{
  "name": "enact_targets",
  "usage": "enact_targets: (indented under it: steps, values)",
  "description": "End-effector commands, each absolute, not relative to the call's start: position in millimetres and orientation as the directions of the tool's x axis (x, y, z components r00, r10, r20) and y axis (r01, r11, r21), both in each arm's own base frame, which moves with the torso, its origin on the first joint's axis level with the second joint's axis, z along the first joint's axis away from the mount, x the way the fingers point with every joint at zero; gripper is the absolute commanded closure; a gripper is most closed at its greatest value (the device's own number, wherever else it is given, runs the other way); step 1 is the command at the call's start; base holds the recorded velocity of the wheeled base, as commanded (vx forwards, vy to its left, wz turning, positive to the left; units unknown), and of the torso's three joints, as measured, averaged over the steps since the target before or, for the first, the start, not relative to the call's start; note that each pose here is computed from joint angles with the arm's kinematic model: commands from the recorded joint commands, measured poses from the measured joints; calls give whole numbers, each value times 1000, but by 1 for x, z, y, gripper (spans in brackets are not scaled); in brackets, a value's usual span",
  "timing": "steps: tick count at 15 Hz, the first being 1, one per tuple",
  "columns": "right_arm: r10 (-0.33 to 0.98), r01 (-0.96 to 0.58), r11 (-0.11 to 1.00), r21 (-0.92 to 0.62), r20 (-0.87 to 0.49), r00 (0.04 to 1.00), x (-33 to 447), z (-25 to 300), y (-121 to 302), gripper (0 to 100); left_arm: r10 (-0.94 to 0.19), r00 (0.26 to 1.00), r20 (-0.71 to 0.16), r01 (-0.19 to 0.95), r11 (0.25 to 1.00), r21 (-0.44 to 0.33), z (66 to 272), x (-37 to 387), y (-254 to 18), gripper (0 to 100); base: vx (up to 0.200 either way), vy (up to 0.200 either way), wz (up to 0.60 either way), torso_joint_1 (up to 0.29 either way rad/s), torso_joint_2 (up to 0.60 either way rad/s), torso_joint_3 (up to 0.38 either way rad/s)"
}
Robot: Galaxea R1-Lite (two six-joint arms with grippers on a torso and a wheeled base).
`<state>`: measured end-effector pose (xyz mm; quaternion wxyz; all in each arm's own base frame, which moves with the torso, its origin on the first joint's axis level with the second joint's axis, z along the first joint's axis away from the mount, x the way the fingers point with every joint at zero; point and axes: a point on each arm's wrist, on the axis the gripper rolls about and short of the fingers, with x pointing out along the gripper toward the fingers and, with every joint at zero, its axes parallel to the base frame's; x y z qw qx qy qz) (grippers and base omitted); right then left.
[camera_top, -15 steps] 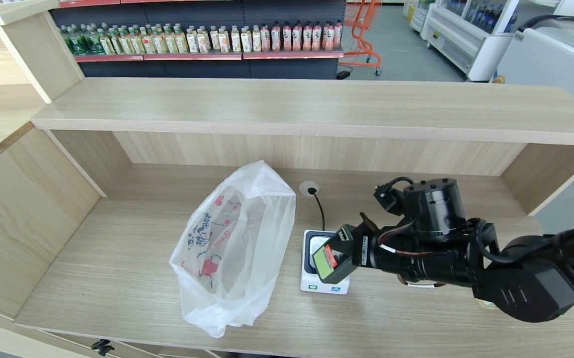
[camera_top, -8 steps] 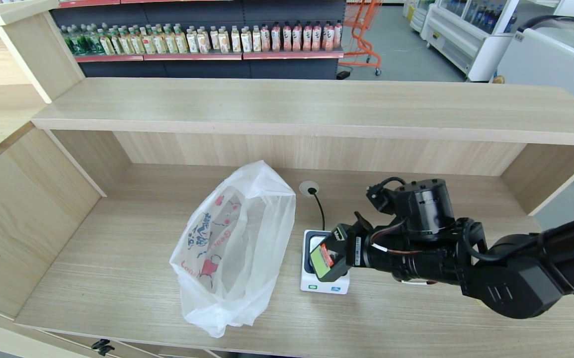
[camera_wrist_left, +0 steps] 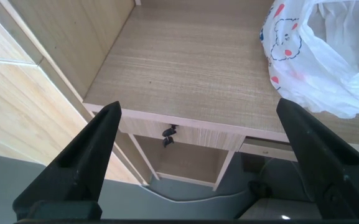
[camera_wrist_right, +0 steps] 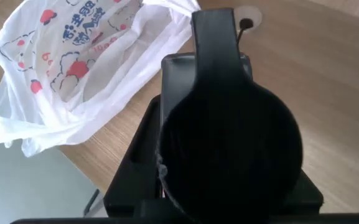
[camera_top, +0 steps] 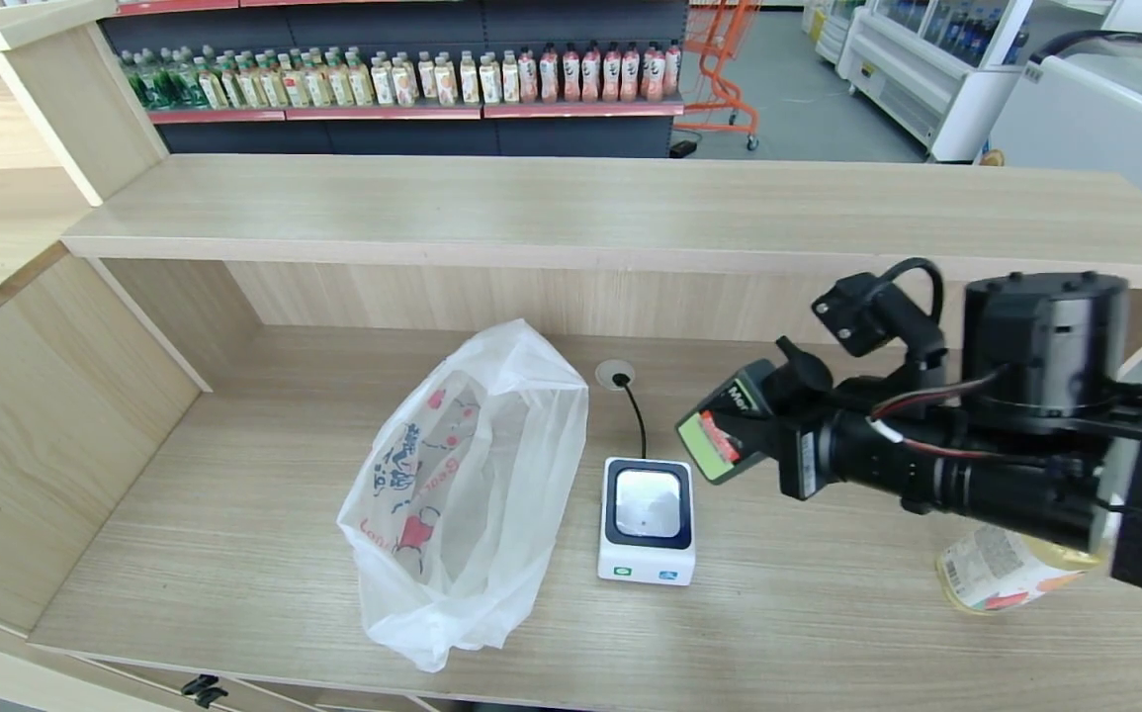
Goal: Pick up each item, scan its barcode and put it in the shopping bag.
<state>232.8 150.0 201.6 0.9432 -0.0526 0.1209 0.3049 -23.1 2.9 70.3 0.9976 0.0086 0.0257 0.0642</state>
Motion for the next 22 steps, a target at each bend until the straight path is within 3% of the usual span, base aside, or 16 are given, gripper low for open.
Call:
enact_targets:
  steps: [1,5,8,13,22]
  values:
    - [557,-573,816,-68,-172,813,202,224,126,100,130,990,-50,-129,991,20,70,-23,3,0,0,0,0,0,0,0]
    - [557,-573,819,-32,-198,807,192,215,120,100,130,990,-50,-129,991,20,70,-23,3,0,0,0,0,0,0,0]
    - [565,-554,825,116,-198,801,192,215,121,100,129,990,-50,-128,992,20,70,-23,3,0,0,0,0,0,0,0]
    - [641,-563,756,333,-204,740,196,214,129,100,128,991,-49,-128,992,5,70,-23,3,0,0,200,0,3,0,2]
    - [652,-511,753,414,-371,661,248,166,187,100,130,990,-50,-130,991,13,70,-23,3,0,0,22,0,1,1,0]
